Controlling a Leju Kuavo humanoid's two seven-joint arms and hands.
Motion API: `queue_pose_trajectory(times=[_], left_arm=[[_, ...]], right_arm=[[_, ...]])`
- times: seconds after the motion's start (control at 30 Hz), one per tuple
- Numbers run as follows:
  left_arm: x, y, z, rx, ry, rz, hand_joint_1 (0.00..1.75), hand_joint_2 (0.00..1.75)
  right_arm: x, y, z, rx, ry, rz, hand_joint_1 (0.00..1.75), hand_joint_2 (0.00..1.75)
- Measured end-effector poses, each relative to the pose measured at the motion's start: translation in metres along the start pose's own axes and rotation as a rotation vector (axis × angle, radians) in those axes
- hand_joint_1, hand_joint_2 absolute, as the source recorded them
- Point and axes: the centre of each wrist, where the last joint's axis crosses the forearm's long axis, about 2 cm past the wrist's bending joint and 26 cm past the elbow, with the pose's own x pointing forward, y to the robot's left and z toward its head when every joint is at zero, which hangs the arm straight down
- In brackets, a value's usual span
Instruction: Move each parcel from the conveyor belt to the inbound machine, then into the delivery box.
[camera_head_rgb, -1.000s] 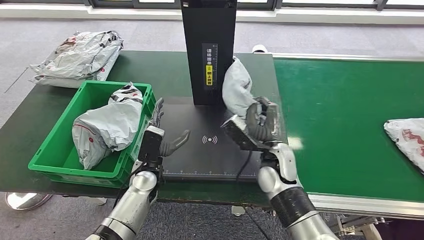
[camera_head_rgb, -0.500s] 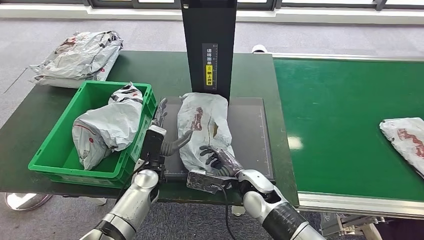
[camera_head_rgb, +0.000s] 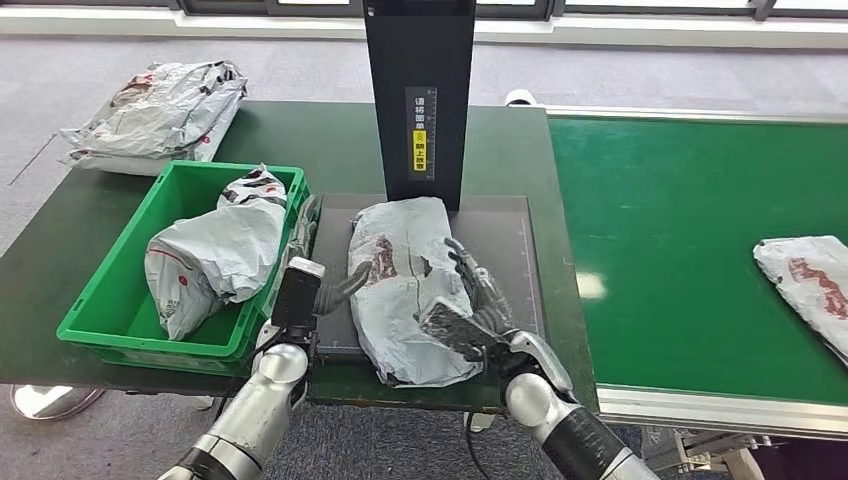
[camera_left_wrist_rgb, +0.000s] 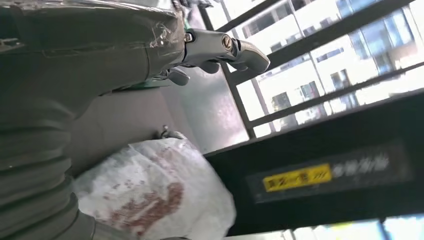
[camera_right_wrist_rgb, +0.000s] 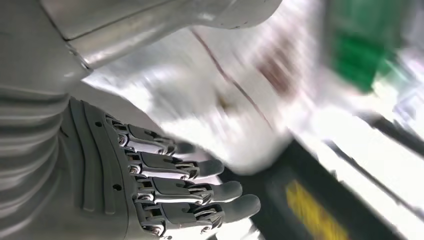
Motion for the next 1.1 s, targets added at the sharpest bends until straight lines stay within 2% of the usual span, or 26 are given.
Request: queue_pose_trajectory(times=[0.2,0.33,0.5,0.53,0.63,0.67,0.83,1.1], left_arm=[[-0.005,-0.011,-0.011,-0.293,0.065,-0.288,0.00,1.75],[-0.011,-0.017,-0.017,-0.470,0.120,-0.412,0.00,1.75],[-0.016,-0.018,-0.017,-0.563,0.165,-0.470,0.01,1.75],[-0.017,-0.018,-0.018,-0.596,0.182,-0.488,0.25,1.75],[-0.020,-0.019,-0.019,-0.728,0.254,-0.546,1.55,1.75],[-0.021,-0.018,-0.019,-0.763,0.273,-0.559,1.75,1.75],[-0.022,-0.015,-0.026,-0.854,0.312,-0.618,1.75,1.75],[-0.017,-0.014,-0.034,-0.799,0.297,-0.675,1.75,1.75]], right_arm=[[-0.006,-0.013,0.012,-0.307,-0.058,-0.128,0.00,1.75],[-0.006,-0.016,0.022,-0.391,-0.044,-0.178,0.00,1.75],[-0.008,-0.021,0.029,-0.434,-0.032,-0.193,0.00,1.75],[-0.008,-0.021,0.029,-0.439,-0.031,-0.197,0.00,1.75],[-0.007,-0.024,0.030,-0.460,-0.024,-0.213,0.00,1.75],[-0.006,-0.026,0.031,-0.470,-0.020,-0.218,0.00,1.75],[-0.004,-0.034,0.033,-0.501,-0.005,-0.229,0.00,1.75],[-0.002,-0.038,0.037,-0.526,0.001,-0.232,0.00,1.75]])
